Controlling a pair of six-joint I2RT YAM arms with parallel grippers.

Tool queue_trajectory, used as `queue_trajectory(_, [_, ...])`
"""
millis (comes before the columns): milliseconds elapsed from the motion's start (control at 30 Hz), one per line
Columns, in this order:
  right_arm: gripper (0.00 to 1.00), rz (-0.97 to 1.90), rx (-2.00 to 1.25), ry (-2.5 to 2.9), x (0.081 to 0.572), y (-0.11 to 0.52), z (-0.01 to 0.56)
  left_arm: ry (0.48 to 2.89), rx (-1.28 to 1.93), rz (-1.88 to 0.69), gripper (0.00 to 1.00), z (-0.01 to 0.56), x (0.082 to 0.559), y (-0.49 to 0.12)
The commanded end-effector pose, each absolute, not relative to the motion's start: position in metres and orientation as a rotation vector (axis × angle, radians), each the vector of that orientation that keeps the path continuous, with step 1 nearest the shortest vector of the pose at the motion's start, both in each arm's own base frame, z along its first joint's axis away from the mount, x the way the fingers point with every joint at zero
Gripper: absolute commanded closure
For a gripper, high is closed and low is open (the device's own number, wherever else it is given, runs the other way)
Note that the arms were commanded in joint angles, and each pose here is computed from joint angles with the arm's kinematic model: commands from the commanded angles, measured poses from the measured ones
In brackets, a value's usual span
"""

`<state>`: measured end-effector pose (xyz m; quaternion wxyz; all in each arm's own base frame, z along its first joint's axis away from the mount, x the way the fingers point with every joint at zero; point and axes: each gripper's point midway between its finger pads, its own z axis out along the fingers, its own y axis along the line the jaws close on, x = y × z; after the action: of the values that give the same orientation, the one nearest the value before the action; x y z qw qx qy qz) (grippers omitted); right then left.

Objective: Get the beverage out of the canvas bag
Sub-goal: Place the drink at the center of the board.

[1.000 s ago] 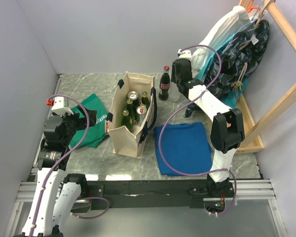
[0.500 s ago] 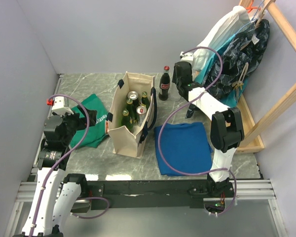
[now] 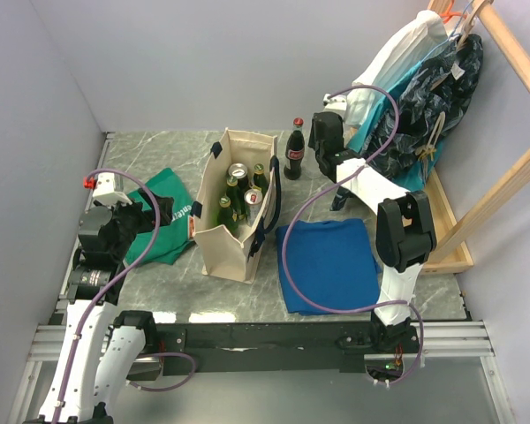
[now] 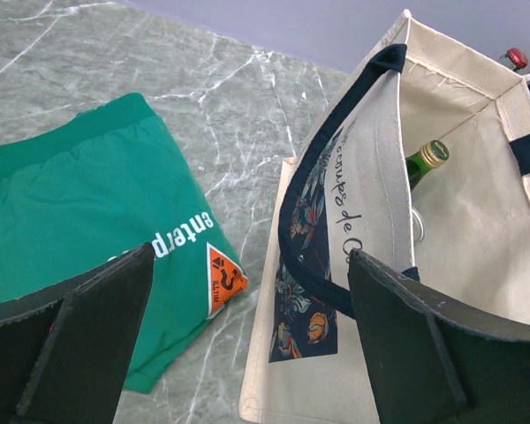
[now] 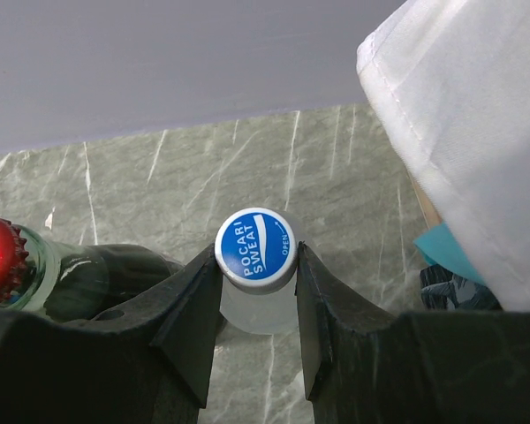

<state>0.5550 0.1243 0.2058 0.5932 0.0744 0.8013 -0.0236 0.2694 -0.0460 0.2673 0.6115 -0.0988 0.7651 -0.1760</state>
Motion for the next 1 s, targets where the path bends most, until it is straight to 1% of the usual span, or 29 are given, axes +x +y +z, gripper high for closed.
queue_trajectory(0, [0.82,0.001,0.279,1.649,0.572,0.116,0.27,1.728,-0.214,-0.396,0.04,0.282,0.271,-0.044])
queue_trajectory(67, [0.75,-0.002,0.287,1.663,0.571,0.114,0.268,1.728,-0.211,-0.398,0.04,0.283,0.27,-0.045])
queue_trajectory(100, [0.66,-0.005,0.286,1.668,0.571,0.114,0.267,1.727,-0.211,-0.398,0.04,0.283,0.271,-0.045])
queue_trajectory(200, [0.52,0.002,0.278,1.68,0.571,0.116,0.266,1.722,-0.211,-0.399,0.04,0.284,0.27,-0.045])
queue_trajectory(267, [0.46,0.005,0.276,1.688,0.571,0.116,0.264,1.719,-0.21,-0.4,0.04,0.285,0.269,-0.045])
queue_trajectory(300, [0.4,0.006,0.272,1.69,0.57,0.118,0.264,1.718,-0.211,-0.398,0.04,0.285,0.269,-0.045])
queue_trajectory(400, [0.33,0.001,0.274,1.698,0.57,0.116,0.264,1.718,-0.208,-0.402,0.04,0.285,0.269,-0.046])
queue_trajectory(500, [0.28,0.005,0.272,1.704,0.569,0.117,0.265,1.717,-0.206,-0.404,0.04,0.285,0.269,-0.046])
queue_trajectory(600, [0.27,0.01,0.271,1.706,0.567,0.118,0.266,1.716,-0.204,-0.407,0.04,0.286,0.269,-0.046])
queue_trajectory(767, [0.25,0.018,0.27,1.708,0.562,0.118,0.271,1.713,-0.2,-0.411,0.04,0.286,0.268,-0.047])
queue_trajectory(967, [0.23,0.045,0.254,1.695,0.548,0.118,0.291,1.712,-0.201,-0.412,0.04,0.287,0.267,-0.047])
